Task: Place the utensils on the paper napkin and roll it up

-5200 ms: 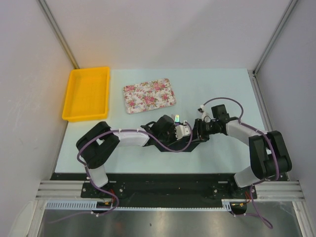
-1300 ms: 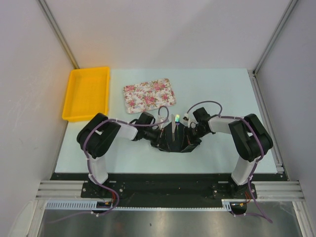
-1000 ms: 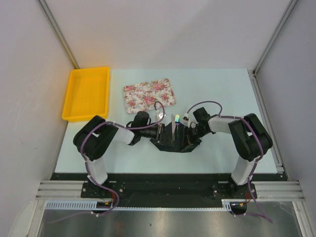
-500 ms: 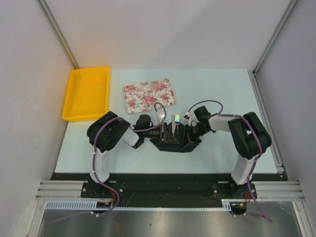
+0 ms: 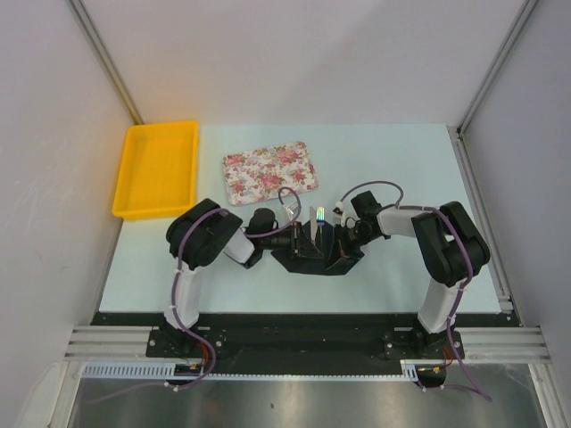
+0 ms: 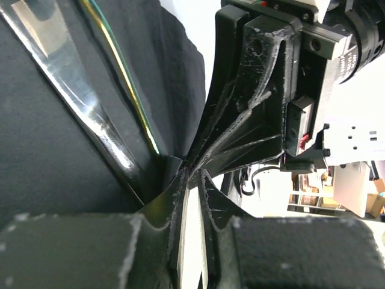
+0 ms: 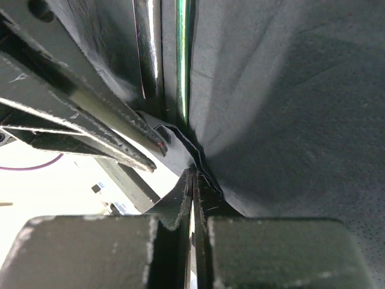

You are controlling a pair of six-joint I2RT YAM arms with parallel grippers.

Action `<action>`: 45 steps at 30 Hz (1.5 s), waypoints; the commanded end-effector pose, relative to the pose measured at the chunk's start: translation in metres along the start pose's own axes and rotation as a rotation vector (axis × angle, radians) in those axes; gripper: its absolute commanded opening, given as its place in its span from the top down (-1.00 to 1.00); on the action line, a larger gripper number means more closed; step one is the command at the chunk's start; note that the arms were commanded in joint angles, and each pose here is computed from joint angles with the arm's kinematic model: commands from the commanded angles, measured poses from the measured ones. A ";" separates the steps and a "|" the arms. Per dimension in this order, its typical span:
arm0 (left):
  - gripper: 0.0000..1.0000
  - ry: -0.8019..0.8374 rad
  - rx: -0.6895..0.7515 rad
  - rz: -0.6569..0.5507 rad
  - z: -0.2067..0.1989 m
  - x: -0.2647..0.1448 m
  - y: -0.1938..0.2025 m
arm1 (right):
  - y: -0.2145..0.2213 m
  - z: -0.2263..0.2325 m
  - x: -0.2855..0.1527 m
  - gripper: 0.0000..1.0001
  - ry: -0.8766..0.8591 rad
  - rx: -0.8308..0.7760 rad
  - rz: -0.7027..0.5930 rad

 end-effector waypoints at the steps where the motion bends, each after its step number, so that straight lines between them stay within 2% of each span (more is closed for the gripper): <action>1: 0.71 0.032 0.028 -0.027 -0.004 0.005 -0.010 | -0.013 0.000 0.000 1.00 0.006 -0.015 -0.040; 9: 0.77 -0.023 -0.034 -0.016 0.015 0.005 -0.003 | -0.017 0.007 -0.017 1.00 -0.002 -0.010 -0.073; 13: 0.79 -0.042 -0.034 -0.012 0.019 0.003 -0.002 | -0.025 0.008 -0.039 0.84 -0.011 0.026 -0.122; 14: 0.80 -0.045 -0.035 -0.012 0.019 0.003 -0.002 | -0.027 0.009 -0.047 0.72 -0.011 0.036 -0.139; 16: 0.80 -0.046 -0.033 -0.013 0.020 0.003 -0.002 | -0.033 0.004 -0.061 0.62 0.003 0.057 -0.182; 17: 0.80 -0.047 -0.032 -0.012 0.020 0.003 -0.002 | -0.032 0.001 -0.066 0.45 0.018 0.074 -0.184; 19: 0.80 -0.047 -0.033 -0.012 0.020 0.003 -0.002 | -0.033 -0.008 -0.079 0.33 0.048 0.093 -0.223; 20: 0.80 -0.049 -0.033 -0.011 0.021 0.003 -0.001 | -0.030 -0.013 -0.082 0.11 0.070 0.100 -0.220; 22: 0.80 -0.049 -0.032 -0.013 0.021 0.003 -0.002 | -0.030 -0.025 -0.091 -0.07 0.123 0.117 -0.250; 23: 0.80 -0.046 -0.031 -0.009 0.020 0.003 -0.001 | -0.025 -0.032 -0.092 -0.22 0.147 0.130 -0.244; 26: 0.80 -0.048 -0.028 -0.013 0.020 0.003 -0.003 | -0.023 -0.052 -0.094 -0.37 0.228 0.158 -0.256; 29: 0.81 -0.048 -0.028 -0.012 0.021 0.003 -0.002 | -0.023 -0.062 -0.088 -0.42 0.260 0.181 -0.242; 35: 0.80 -0.048 -0.023 -0.018 0.021 0.002 -0.005 | -0.031 -0.064 -0.059 -0.37 0.206 0.190 -0.172; 45: 0.81 -0.056 -0.020 -0.015 0.022 0.001 -0.007 | -0.038 -0.015 -0.039 -0.25 -0.145 0.171 -0.091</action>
Point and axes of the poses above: each gripper's point midway between its finger pads, its own x axis out along the fingers, its own z axis along the line the jaws close on, y = z × x, the point moved 4 cm from there along -x, back along the fingers, and after that the axes turned 8 degrees about x, right-handed, at the moved point
